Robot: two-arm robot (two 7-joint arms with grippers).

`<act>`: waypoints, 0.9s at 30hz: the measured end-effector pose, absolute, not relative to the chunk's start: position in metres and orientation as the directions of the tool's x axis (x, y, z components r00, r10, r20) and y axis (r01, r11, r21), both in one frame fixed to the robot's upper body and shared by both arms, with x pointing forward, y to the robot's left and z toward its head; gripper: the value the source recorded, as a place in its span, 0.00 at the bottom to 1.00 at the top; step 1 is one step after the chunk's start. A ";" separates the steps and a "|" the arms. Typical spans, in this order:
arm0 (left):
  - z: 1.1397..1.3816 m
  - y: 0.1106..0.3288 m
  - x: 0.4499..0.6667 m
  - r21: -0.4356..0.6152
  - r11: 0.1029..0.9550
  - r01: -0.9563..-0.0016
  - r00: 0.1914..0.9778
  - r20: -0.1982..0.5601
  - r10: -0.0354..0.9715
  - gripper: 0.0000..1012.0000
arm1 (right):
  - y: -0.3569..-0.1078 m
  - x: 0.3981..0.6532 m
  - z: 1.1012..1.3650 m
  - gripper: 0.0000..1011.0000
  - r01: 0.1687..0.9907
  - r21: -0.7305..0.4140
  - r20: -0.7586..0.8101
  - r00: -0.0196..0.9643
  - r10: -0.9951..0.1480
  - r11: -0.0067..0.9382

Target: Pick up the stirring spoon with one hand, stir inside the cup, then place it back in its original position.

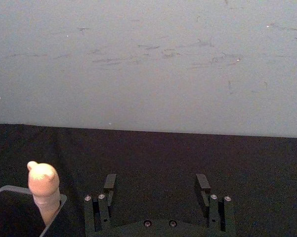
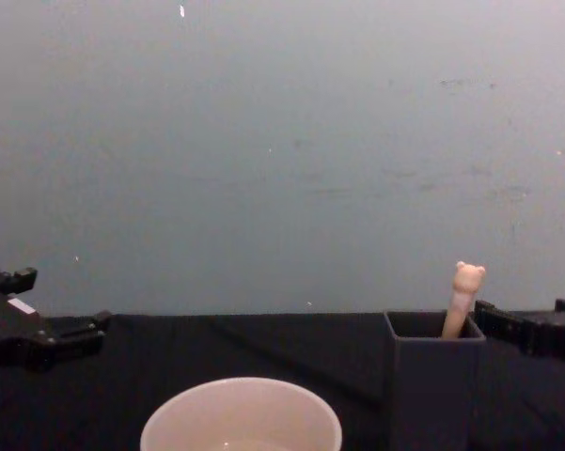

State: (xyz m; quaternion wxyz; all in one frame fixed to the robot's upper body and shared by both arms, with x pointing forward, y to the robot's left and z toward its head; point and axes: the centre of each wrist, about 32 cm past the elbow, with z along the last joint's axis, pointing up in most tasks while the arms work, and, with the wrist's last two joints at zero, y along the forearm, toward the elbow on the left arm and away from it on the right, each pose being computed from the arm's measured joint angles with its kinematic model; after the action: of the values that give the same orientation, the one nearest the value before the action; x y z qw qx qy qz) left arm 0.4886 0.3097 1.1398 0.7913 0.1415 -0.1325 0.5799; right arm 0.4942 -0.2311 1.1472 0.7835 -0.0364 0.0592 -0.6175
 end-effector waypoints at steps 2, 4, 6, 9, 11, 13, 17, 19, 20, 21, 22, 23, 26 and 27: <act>1.140 0.310 0.489 0.070 0.287 -0.955 0.292 0.374 0.880 0.99 | -0.231 0.494 1.147 0.99 0.963 -0.130 -0.048 0.230 -0.972 0.234; 1.140 0.310 0.489 0.070 0.287 -0.955 0.292 0.374 0.880 0.99 | -0.231 0.494 1.147 0.99 0.963 -0.130 -0.048 0.230 -0.972 0.234; 1.140 0.310 0.489 0.070 0.287 -0.955 0.292 0.374 0.880 0.99 | -0.231 0.494 1.147 0.99 0.964 -0.131 -0.048 0.229 -0.972 0.234; 1.140 0.310 0.489 0.070 0.287 -0.955 0.292 0.374 0.880 0.99 | -0.231 0.494 1.147 0.99 0.964 -0.131 -0.048 0.229 -0.972 0.233; 1.140 0.310 0.489 0.070 0.287 -0.955 0.292 0.374 0.880 0.99 | -0.231 0.494 1.147 0.99 0.964 -0.131 -0.048 0.229 -0.972 0.233; 1.140 0.310 0.489 0.070 0.287 -0.955 0.292 0.374 0.880 0.99 | -0.231 0.494 1.147 0.99 0.964 -0.131 -0.048 0.229 -0.972 0.233; 1.140 0.310 0.489 0.070 0.287 -0.955 0.292 0.374 0.880 0.99 | -0.231 0.494 1.147 0.99 0.964 -0.131 -0.048 0.229 -0.972 0.234; 1.140 0.310 0.489 0.070 0.287 -0.955 0.292 0.374 0.880 0.99 | -0.231 0.494 1.147 0.99 0.964 -0.130 -0.048 0.229 -0.972 0.234; 1.140 0.310 0.489 0.070 0.287 -0.955 0.292 0.374 0.880 0.99 | -0.231 0.494 1.147 0.99 0.964 -0.130 -0.048 0.229 -0.972 0.234; 1.140 0.310 0.489 0.070 0.287 -0.955 0.292 0.374 0.880 0.99 | -0.231 0.494 1.147 0.99 0.964 -0.130 -0.048 0.229 -0.972 0.234; 1.140 0.310 0.489 0.070 0.287 -0.955 0.292 0.374 0.880 0.99 | -0.231 0.494 1.147 0.99 0.964 -0.130 -0.048 0.230 -0.972 0.234; 1.140 0.310 0.489 0.070 0.287 -0.955 0.292 0.374 0.880 0.99 | -0.231 0.494 1.147 0.99 0.964 -0.130 -0.048 0.230 -0.972 0.234; 1.140 0.310 0.489 0.070 0.287 -0.955 0.292 0.374 0.880 0.99 | -0.231 0.494 1.147 0.99 0.964 -0.129 -0.049 0.230 -0.972 0.234; 1.140 0.310 0.489 0.070 0.287 -0.955 0.292 0.374 0.880 0.99 | -0.231 0.494 1.147 0.99 0.964 -0.129 -0.049 0.230 -0.972 0.234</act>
State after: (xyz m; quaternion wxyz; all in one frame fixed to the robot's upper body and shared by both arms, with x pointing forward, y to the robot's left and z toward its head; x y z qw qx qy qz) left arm 0.4886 0.3097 1.1398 0.7913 0.1415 -0.1324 0.5800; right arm 0.4941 -0.2310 1.1474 0.7833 -0.0358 0.0593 -0.6178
